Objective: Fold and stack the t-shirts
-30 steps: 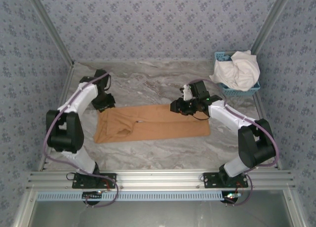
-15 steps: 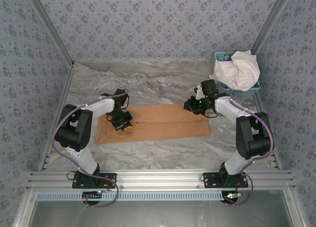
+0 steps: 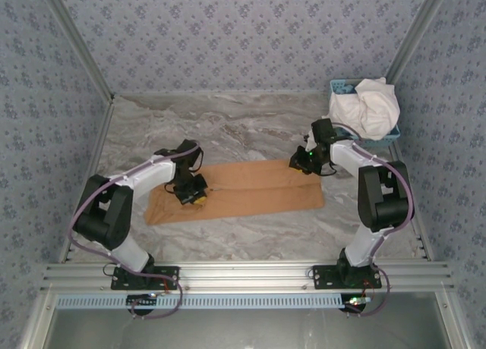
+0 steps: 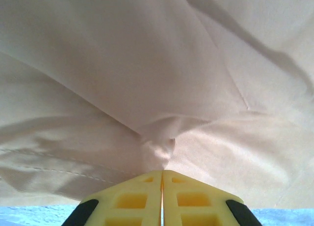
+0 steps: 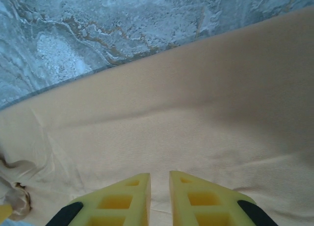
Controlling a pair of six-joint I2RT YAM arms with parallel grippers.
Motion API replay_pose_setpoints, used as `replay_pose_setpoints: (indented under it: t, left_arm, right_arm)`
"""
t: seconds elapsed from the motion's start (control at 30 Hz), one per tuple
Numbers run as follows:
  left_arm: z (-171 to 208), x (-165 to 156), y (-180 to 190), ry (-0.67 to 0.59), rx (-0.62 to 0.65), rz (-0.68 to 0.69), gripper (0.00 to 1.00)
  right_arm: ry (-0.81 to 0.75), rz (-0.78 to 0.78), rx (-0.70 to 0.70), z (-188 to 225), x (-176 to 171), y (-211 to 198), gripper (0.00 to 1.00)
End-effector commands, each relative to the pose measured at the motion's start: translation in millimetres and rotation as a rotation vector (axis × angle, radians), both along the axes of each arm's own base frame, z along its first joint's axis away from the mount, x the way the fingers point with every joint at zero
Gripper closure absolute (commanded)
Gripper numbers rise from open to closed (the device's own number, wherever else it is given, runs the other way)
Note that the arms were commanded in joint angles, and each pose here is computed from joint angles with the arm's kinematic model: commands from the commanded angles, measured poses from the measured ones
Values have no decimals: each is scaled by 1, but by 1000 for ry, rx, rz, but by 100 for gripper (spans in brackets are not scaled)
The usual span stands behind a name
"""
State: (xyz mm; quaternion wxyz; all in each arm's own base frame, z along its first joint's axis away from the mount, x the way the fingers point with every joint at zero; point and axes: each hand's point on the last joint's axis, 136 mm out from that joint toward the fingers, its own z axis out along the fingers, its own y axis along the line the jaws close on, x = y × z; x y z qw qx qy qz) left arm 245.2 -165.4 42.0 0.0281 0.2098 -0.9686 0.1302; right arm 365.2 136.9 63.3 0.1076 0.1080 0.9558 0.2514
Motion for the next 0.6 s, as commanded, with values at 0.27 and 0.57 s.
replay_pose_setpoints:
  t: [0.27, 0.57]
  left_arm:
    - [-34, -27, 24, 160, 109, 4, 94]
    - [-43, 28, 42, 153, 148, 39, 94]
  right_arm:
    - [66, 24, -153, -14, 10, -22, 80]
    - [272, -67, -260, -47, -30, -50, 80]
